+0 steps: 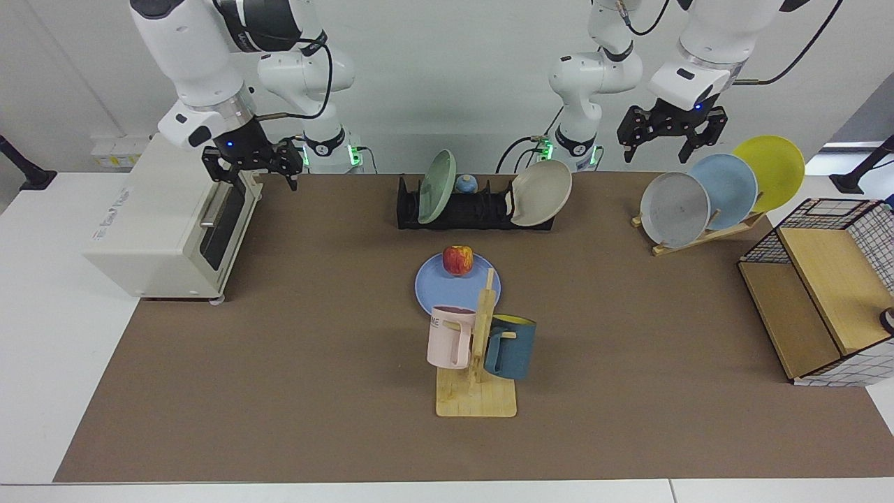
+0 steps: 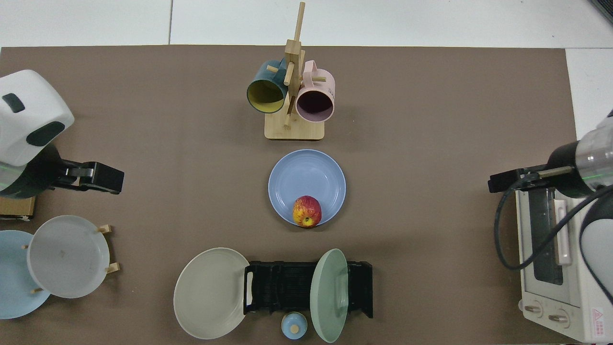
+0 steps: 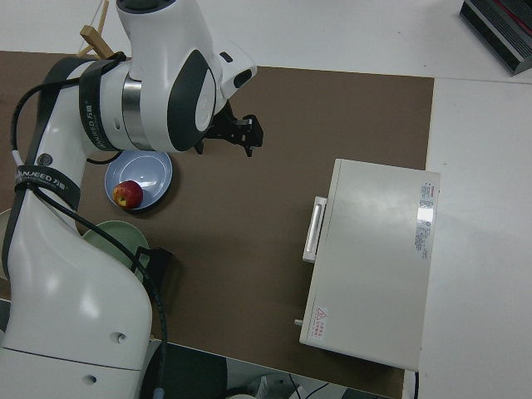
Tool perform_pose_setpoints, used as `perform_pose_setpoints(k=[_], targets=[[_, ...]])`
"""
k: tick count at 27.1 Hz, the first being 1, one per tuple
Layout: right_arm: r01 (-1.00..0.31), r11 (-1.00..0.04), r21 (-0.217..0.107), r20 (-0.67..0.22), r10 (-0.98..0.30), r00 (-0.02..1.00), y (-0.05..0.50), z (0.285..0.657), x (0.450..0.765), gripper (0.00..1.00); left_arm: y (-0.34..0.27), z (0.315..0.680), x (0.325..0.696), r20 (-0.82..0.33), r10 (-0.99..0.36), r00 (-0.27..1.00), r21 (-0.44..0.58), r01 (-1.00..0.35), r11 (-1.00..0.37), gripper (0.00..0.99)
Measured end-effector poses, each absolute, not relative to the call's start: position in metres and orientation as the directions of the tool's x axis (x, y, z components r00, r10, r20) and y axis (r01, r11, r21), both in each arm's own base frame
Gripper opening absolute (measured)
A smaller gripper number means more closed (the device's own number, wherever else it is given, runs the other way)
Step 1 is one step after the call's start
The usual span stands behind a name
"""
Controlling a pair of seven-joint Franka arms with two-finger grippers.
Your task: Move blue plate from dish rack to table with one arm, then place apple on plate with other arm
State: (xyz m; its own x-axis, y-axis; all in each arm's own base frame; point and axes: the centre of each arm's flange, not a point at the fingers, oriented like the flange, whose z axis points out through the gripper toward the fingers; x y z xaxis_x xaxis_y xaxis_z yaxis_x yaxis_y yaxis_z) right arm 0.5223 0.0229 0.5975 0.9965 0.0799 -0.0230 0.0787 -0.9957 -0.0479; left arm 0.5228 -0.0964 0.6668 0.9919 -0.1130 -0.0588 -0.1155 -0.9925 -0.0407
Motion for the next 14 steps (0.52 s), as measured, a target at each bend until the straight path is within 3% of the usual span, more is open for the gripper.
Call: perform_pose_setpoints(k=[8, 14], targets=[[0.079, -0.996, -0.047, 0.007, 0.079, 0.997, 0.024, 0.637, 0.501, 1.0, -0.096, 0.667, 0.523, -0.059, -0.113, 0.992, -0.041, -0.115, -0.992, 0.991], [0.071, -0.996, -0.046, 0.004, 0.071, 0.997, 0.028, 0.635, 0.5, 1.0, -0.096, 0.667, 0.523, -0.059, -0.113, 0.992, -0.041, -0.115, -0.992, 0.991]])
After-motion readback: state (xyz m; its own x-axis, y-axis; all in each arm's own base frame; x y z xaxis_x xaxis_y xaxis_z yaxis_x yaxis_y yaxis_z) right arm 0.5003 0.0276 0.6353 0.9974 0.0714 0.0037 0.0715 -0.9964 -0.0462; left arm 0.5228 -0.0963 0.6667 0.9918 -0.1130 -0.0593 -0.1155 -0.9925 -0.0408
